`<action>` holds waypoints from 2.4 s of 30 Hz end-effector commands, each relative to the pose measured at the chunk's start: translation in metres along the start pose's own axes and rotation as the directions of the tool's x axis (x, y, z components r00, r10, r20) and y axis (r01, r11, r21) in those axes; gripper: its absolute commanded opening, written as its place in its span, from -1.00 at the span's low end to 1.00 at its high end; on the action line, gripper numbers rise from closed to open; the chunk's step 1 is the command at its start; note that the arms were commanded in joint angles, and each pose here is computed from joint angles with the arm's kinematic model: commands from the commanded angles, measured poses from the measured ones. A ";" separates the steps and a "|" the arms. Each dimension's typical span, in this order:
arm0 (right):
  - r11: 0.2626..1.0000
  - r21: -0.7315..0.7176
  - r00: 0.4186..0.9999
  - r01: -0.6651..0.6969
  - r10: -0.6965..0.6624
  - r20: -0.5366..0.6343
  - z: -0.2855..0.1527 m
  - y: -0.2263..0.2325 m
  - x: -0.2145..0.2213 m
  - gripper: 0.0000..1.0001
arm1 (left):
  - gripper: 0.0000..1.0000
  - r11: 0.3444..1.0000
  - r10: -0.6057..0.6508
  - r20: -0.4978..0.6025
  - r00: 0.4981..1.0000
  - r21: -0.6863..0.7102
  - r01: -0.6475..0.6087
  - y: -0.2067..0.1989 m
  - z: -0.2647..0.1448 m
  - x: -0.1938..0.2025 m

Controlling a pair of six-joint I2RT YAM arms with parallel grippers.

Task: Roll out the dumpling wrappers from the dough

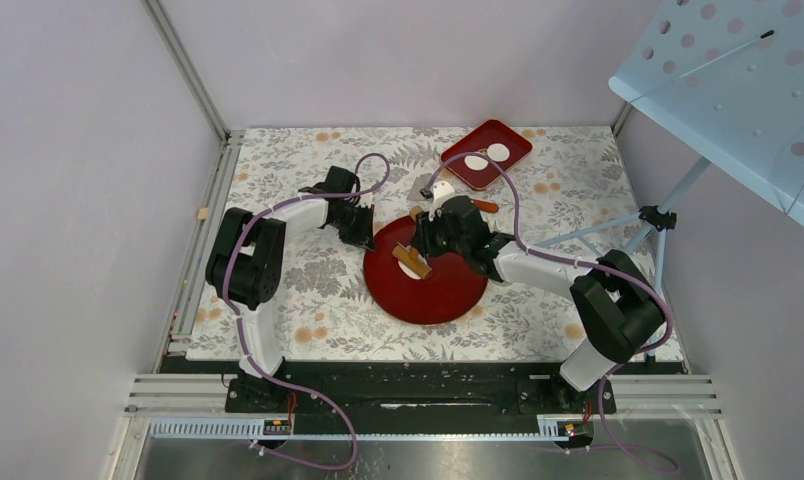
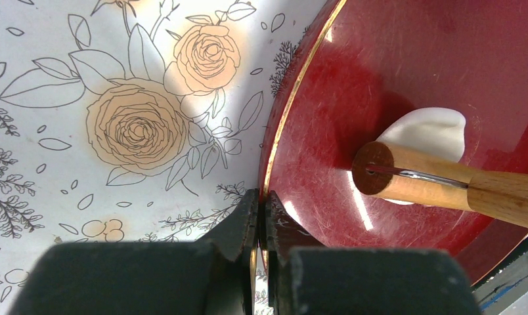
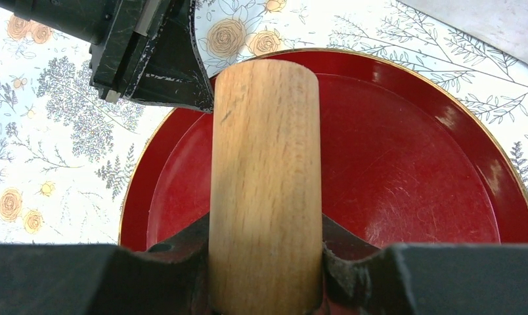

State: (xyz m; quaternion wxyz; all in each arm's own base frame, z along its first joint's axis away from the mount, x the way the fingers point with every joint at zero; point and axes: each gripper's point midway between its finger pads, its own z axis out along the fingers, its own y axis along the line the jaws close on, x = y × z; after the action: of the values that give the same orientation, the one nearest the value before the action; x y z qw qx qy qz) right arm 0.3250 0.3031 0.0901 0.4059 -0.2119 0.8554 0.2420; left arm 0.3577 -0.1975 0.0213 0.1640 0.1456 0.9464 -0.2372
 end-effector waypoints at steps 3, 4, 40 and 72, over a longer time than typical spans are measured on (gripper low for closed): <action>0.995 0.092 0.893 0.029 0.015 -0.450 -0.023 -0.025 0.145 -1.00 | -1.00 1.000 -0.015 -0.027 1.000 -0.010 0.015 0.007 0.003 0.005; 0.996 0.090 0.890 0.027 0.017 -0.456 -0.023 -0.024 0.147 -1.00 | -1.00 1.000 -0.016 -0.029 0.999 -0.009 0.015 0.007 0.003 0.005; 0.974 -0.193 0.960 0.114 -0.158 -0.231 -0.036 0.050 0.050 -1.00 | -1.00 1.000 -0.017 -0.031 0.999 -0.007 0.017 0.007 0.003 0.005; 0.733 0.112 0.734 0.671 -0.678 0.039 0.003 0.017 0.013 -1.00 | -1.00 1.000 -0.016 -0.032 0.999 -0.007 0.016 0.007 0.003 0.004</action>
State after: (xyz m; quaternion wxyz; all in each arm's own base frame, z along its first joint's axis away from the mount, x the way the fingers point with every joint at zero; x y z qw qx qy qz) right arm 0.3179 0.3184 0.0973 0.5025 -0.4718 0.7211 0.0703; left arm 0.3581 -0.1973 0.0212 0.1617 0.1446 0.9463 -0.2397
